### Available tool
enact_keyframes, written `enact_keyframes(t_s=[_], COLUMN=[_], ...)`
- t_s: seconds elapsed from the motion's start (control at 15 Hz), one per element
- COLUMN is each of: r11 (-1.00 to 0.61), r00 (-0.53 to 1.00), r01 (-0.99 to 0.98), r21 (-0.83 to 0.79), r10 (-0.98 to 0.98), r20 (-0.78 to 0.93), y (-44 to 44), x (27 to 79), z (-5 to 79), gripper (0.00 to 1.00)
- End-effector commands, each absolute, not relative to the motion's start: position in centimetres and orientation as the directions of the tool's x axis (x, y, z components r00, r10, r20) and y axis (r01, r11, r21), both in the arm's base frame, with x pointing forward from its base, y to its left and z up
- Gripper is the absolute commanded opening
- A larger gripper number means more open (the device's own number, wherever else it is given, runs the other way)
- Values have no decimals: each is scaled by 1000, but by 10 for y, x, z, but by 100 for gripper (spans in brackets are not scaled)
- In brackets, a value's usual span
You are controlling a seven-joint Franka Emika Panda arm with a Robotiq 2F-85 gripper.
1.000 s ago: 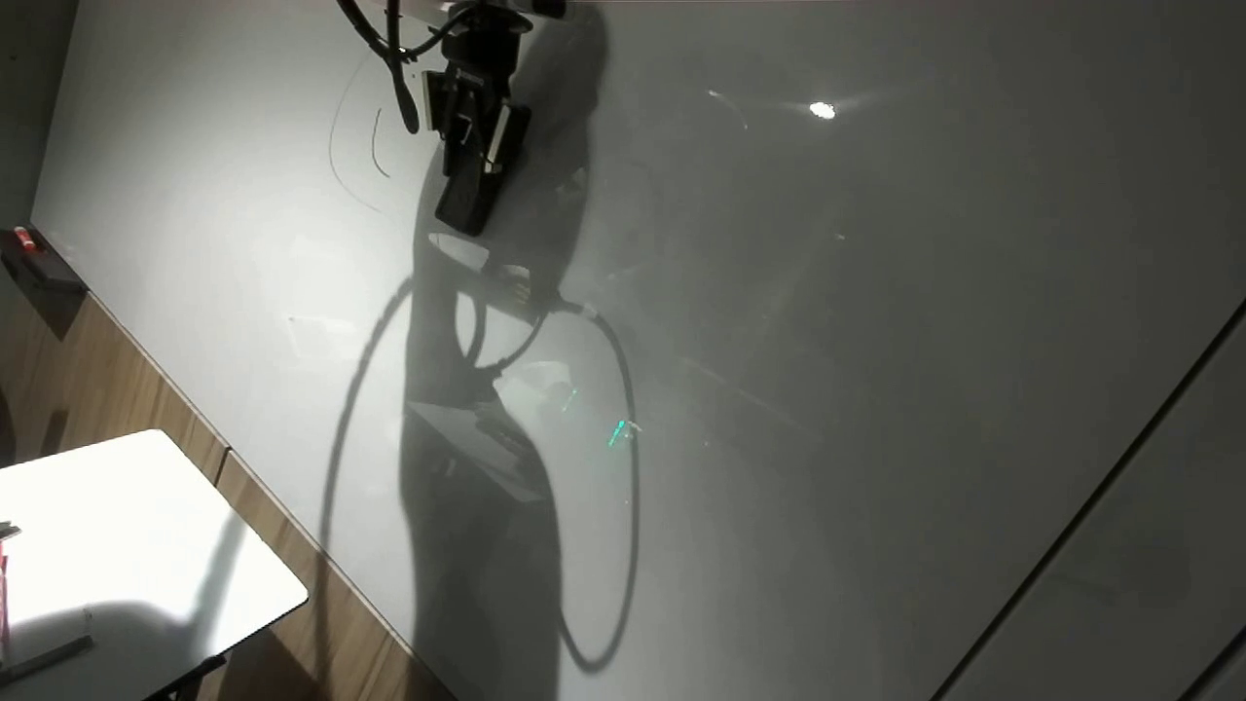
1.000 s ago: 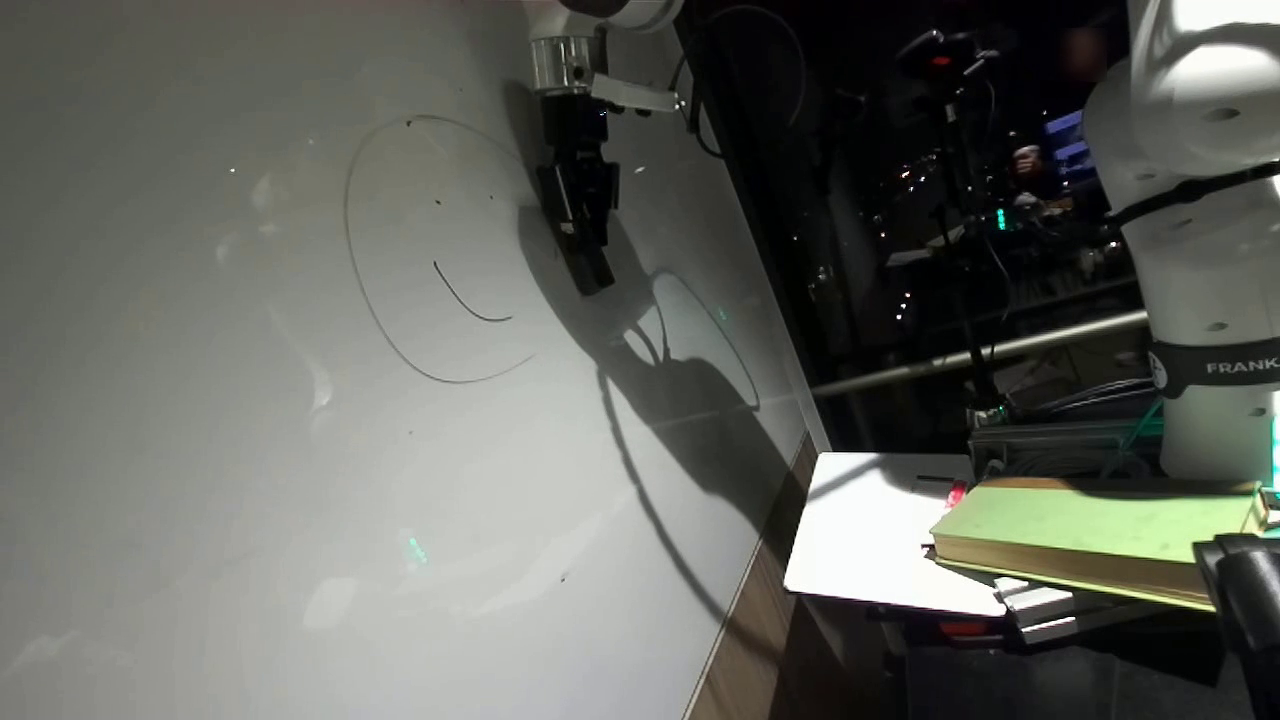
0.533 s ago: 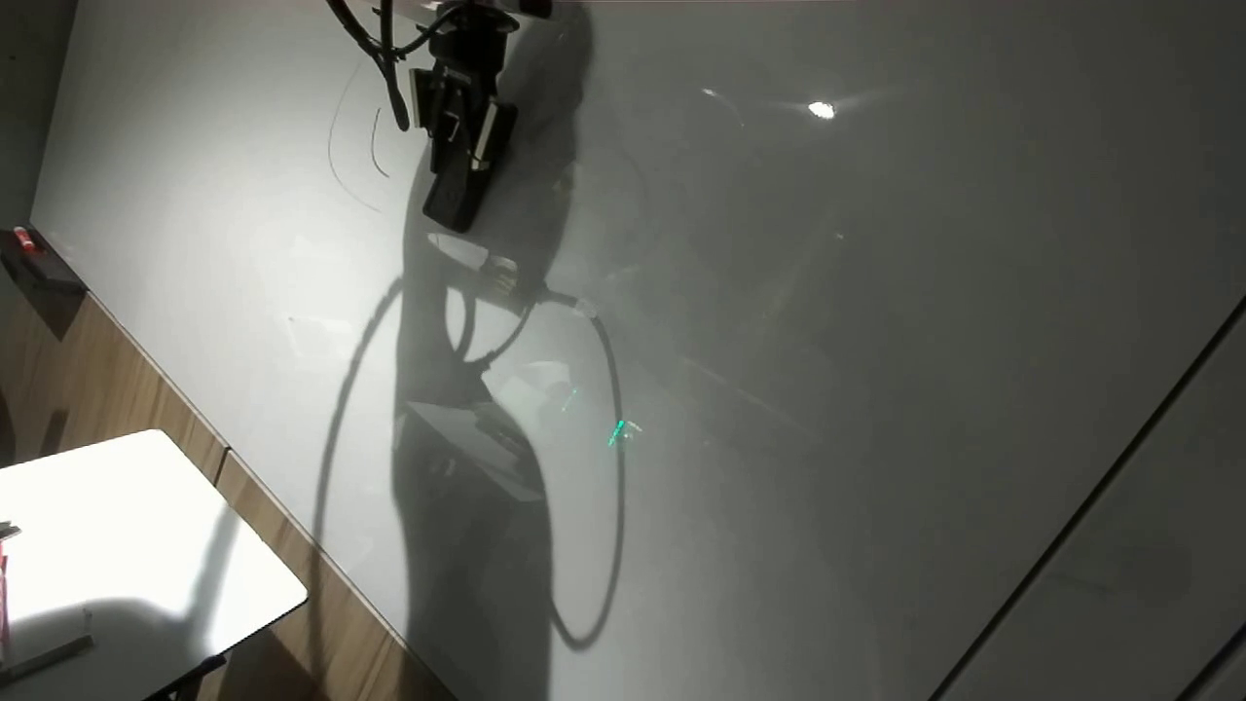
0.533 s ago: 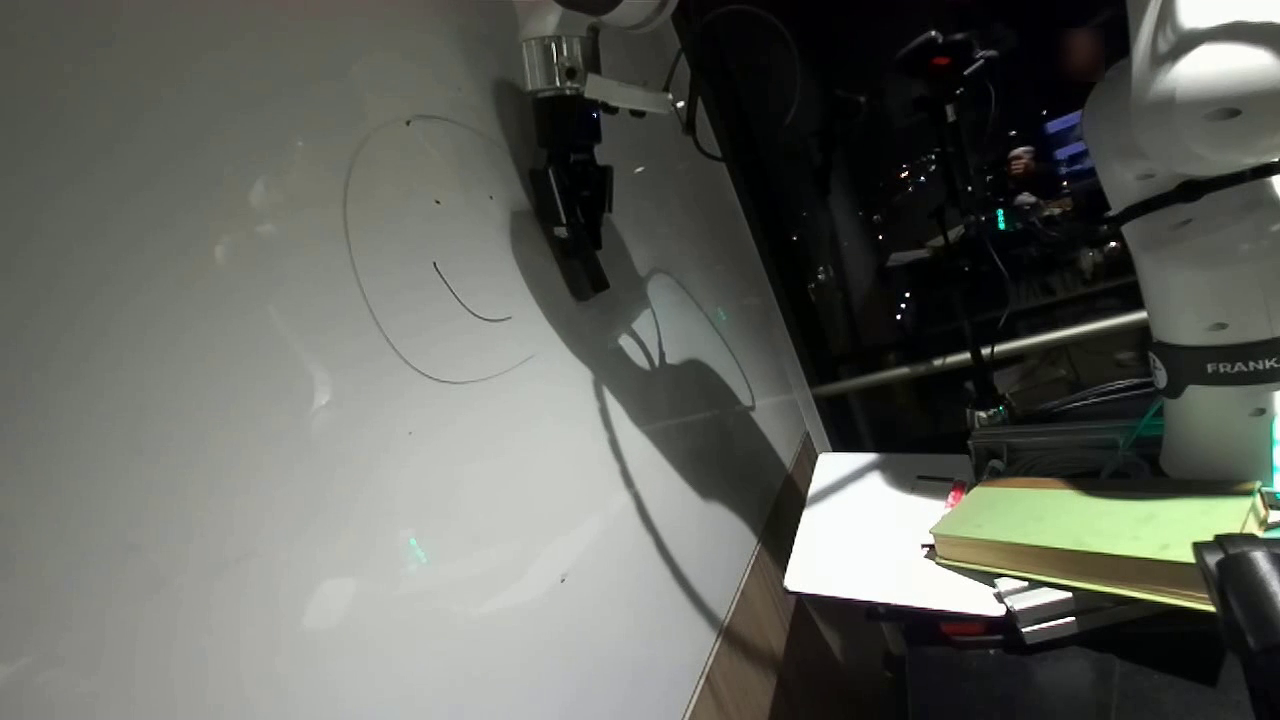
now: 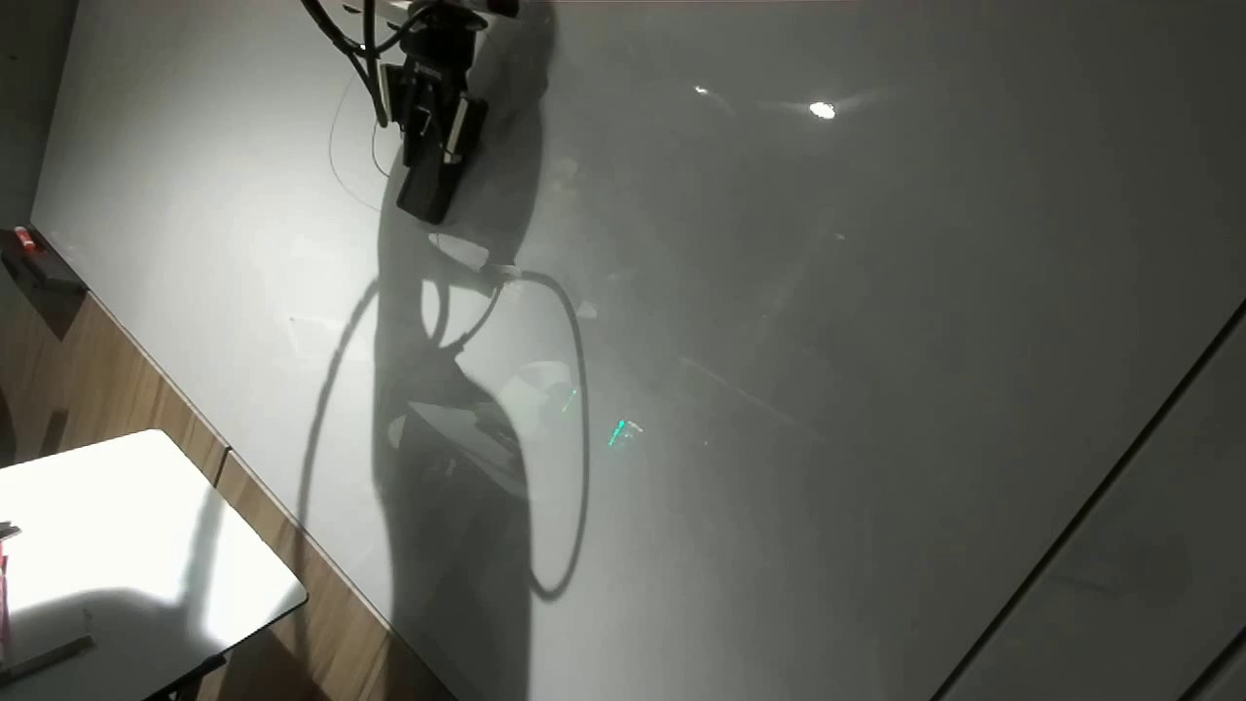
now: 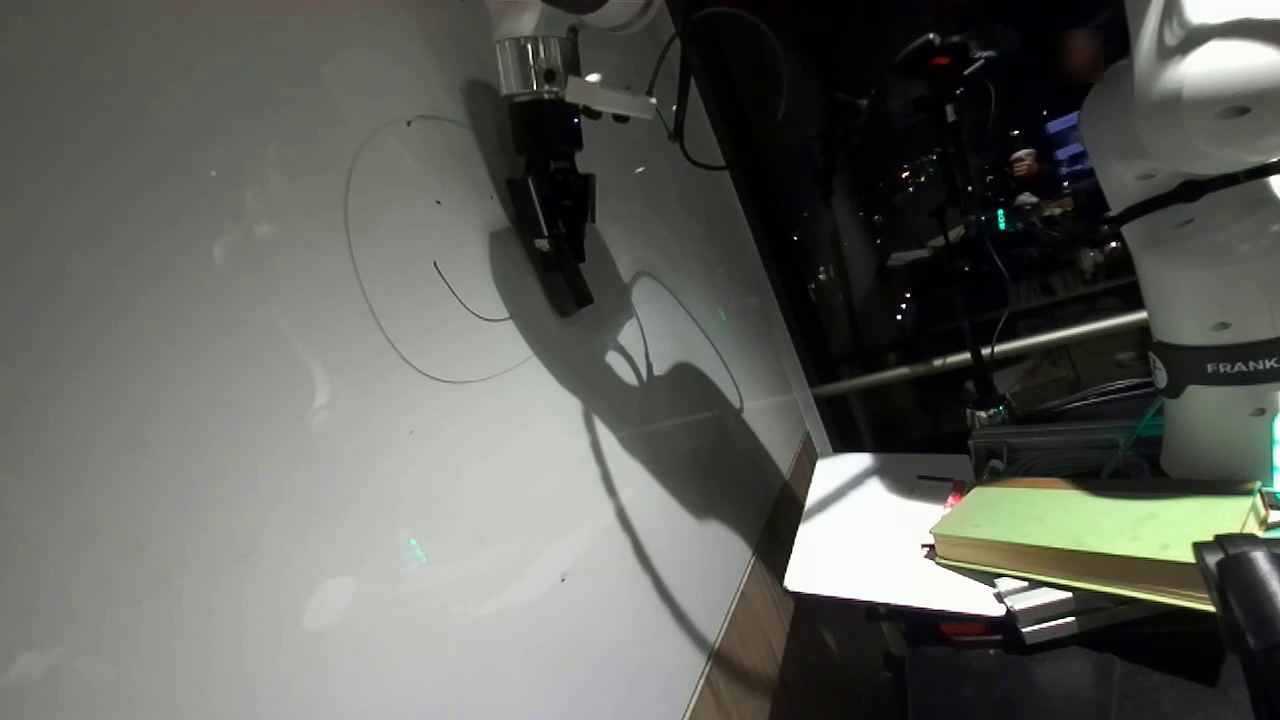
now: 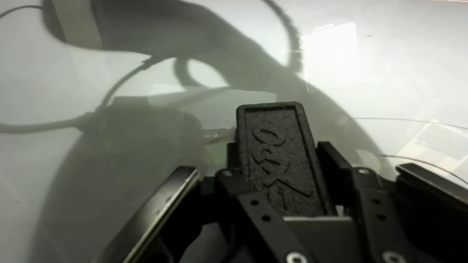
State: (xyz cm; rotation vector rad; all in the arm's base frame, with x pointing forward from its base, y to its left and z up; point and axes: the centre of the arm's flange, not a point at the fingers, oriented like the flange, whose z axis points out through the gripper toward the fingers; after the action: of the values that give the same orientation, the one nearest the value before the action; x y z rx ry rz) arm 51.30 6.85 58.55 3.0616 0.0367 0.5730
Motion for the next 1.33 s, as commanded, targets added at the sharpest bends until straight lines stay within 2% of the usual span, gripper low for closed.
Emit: enact_keyframes(t_s=[0.0, 0.73, 1.27], r11=[-998, -991, -995], r00=[927, 941, 933], r01=[7, -75, -57], r21=[62, 111, 87], r10=[30, -34, -22], r20=[373, 338, 359], y=[52, -28, 6], x=[536, 554, 547], z=[583, 582, 633], gripper=[29, 29, 29])
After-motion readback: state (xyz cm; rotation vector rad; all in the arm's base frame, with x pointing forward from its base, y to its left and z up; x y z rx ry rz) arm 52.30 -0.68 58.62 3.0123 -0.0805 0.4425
